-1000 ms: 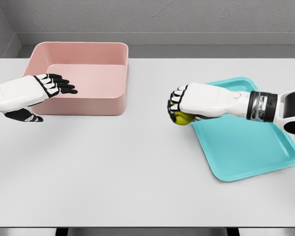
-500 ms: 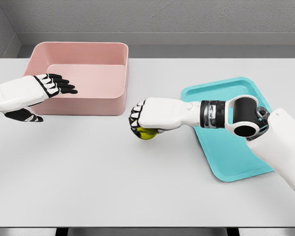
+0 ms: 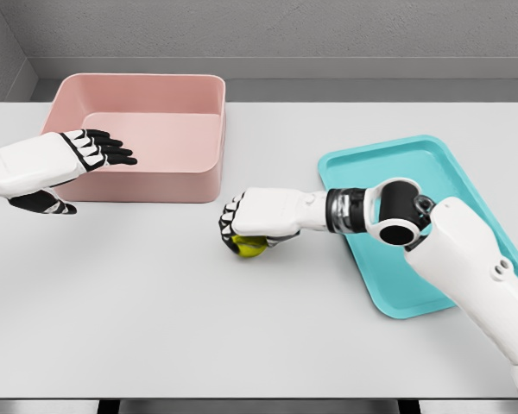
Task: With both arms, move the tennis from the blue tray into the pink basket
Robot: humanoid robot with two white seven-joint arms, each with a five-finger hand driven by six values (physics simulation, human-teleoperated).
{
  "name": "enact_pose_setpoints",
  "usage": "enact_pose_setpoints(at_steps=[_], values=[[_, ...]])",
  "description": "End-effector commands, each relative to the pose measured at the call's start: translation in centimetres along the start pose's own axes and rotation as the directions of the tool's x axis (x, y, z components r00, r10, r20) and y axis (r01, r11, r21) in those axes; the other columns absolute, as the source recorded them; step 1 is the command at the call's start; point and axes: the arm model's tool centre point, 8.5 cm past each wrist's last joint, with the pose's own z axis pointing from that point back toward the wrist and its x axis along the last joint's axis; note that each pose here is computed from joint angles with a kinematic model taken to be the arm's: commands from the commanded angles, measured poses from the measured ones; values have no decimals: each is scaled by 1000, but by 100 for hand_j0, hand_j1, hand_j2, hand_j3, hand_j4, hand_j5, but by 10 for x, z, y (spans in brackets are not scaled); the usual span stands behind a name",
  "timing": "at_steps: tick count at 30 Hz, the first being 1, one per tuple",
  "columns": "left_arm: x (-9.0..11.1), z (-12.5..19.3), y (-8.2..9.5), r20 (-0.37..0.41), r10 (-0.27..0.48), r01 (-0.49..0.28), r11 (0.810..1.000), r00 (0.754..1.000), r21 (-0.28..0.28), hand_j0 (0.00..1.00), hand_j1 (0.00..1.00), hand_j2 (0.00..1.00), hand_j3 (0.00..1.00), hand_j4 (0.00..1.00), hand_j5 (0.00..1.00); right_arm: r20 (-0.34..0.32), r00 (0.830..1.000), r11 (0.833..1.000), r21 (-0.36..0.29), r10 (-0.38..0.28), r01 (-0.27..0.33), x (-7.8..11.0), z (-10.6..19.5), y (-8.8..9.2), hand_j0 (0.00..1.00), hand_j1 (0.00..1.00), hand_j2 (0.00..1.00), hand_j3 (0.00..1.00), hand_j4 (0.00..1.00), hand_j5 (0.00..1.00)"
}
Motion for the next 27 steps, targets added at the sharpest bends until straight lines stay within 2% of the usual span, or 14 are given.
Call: enact_pose_setpoints(at_steps=[1,4,5,6,8,9,17,18,21,22,23,25,26,27], values=[[0,1,1,0,3,-3,1000,1000,3,100,100,100,100,100,100,0,1000,1000,-3,-8,8,0,-1,0,38,38,38,38,38,38],[0,1,1,0,3,-3,1000,1000,3,100,100,100,100,100,100,-1,1000,1000,-3,-7,7,-1,-1,0,39,39,39,39,39,39],[0,1,1,0,3,-3,1000,1000,3,100,100,100,100,100,100,-1,1000,1000,-3,-7,7,-1,-1,0,44,44,44,44,44,44],[0,1,1,-1,2,-2,1000,1000,4,100,100,100,100,100,100,0,1000,1000,-3,-10,10,0,-1,1,62,62,62,62,62,62],[0,1,1,-1,2,-2,1000,1000,4,100,100,100,100,100,100,-1,1000,1000,-2,-9,9,0,-1,1,82,82,82,82,82,82],[0,1,1,-1,2,-2,1000,1000,4,100,100,100,100,100,100,0,1000,1000,-2,-10,10,0,-1,2,85,85,85,85,85,85],[0,1,1,0,3,-3,1000,1000,3,100,100,100,100,100,100,-15,1000,1000,-1,-19,19,-5,2,3,93,93,93,93,93,93],[0,1,0,-1,4,-4,1000,1000,1,100,100,100,100,100,100,-18,1000,1000,-6,-13,13,-5,4,1,97,97,97,97,97,97],[0,0,-1,-1,1,-1,1000,1000,-2,100,100,100,100,100,100,-66,997,988,-143,51,-60,-5,34,-42,99,99,99,99,99,99],[0,0,-1,-1,1,-1,1000,1000,-3,100,100,100,100,100,100,-83,995,983,-165,63,-76,-6,43,-49,99,99,99,99,99,99],[1,-1,-2,0,2,-2,1000,1000,-4,100,100,100,100,100,100,-102,991,980,-170,86,-103,-6,56,-54,99,99,99,99,99,99],[2,-3,-5,7,7,-7,1000,1000,-5,100,100,100,100,100,100,-186,979,961,-242,86,-130,-12,92,-66,99,99,99,99,99,99],[3,-4,-5,10,9,-9,1000,1000,-4,100,100,100,100,100,100,-229,971,955,-269,65,-128,-20,109,-67,100,100,100,100,100,100],[3,-5,-6,12,12,-12,1000,1000,-3,100,100,100,100,100,100,-282,959,954,-275,35,-116,-27,130,-58,100,100,100,100,100,100]])
